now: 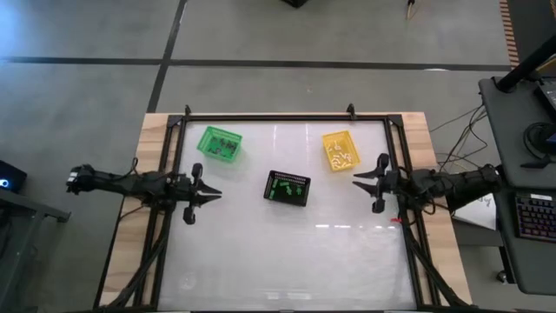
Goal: Sort Halloween decoration
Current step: Return to Home Position
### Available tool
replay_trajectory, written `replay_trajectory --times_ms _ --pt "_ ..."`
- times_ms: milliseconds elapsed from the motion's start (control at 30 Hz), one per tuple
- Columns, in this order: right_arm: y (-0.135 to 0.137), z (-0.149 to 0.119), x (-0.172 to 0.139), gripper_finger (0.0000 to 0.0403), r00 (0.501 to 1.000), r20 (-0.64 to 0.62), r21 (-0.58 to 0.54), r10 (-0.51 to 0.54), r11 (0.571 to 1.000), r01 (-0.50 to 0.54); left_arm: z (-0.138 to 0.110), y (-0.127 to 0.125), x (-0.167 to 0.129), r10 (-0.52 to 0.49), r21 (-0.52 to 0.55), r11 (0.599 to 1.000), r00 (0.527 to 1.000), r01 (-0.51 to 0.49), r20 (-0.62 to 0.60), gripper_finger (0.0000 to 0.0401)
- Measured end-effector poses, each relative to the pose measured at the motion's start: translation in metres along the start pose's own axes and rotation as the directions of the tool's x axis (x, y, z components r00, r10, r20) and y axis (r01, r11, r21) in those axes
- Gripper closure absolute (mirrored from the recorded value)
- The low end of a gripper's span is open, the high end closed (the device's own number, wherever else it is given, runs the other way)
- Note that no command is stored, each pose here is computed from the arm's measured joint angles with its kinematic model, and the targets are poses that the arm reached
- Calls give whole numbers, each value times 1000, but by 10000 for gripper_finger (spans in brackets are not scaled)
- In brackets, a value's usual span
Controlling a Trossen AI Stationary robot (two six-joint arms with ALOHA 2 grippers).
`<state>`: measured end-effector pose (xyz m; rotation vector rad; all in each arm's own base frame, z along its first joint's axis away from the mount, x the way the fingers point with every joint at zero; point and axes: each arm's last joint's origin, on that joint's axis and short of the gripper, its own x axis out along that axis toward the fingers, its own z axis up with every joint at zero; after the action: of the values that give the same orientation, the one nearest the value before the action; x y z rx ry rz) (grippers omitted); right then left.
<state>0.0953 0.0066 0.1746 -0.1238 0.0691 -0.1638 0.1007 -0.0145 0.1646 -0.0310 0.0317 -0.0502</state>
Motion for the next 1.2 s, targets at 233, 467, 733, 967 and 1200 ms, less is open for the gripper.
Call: replay_trajectory --times_ms 233,467,733,967,1200 --pt "0 -4 1 307 999 -47 -22 -25 999 24 -2 0 3 5 18 1000 999 -4 -49 364" --pt "0 -4 2 307 998 -50 8 -26 1000 26 -5 0 4 7 23 1000 997 -5 -81 364" --pt "-3 -4 2 307 989 -62 -10 -131 991 131 -7 0 6 8 26 1000 994 -5 -108 364" --pt "-3 -3 2 307 986 -40 23 -159 987 160 -8 -1 7 9 28 1000 993 -5 -122 364" --pt "-3 -4 3 307 987 -38 -80 -159 985 155 -8 -1 8 9 29 1000 992 -5 -127 364"
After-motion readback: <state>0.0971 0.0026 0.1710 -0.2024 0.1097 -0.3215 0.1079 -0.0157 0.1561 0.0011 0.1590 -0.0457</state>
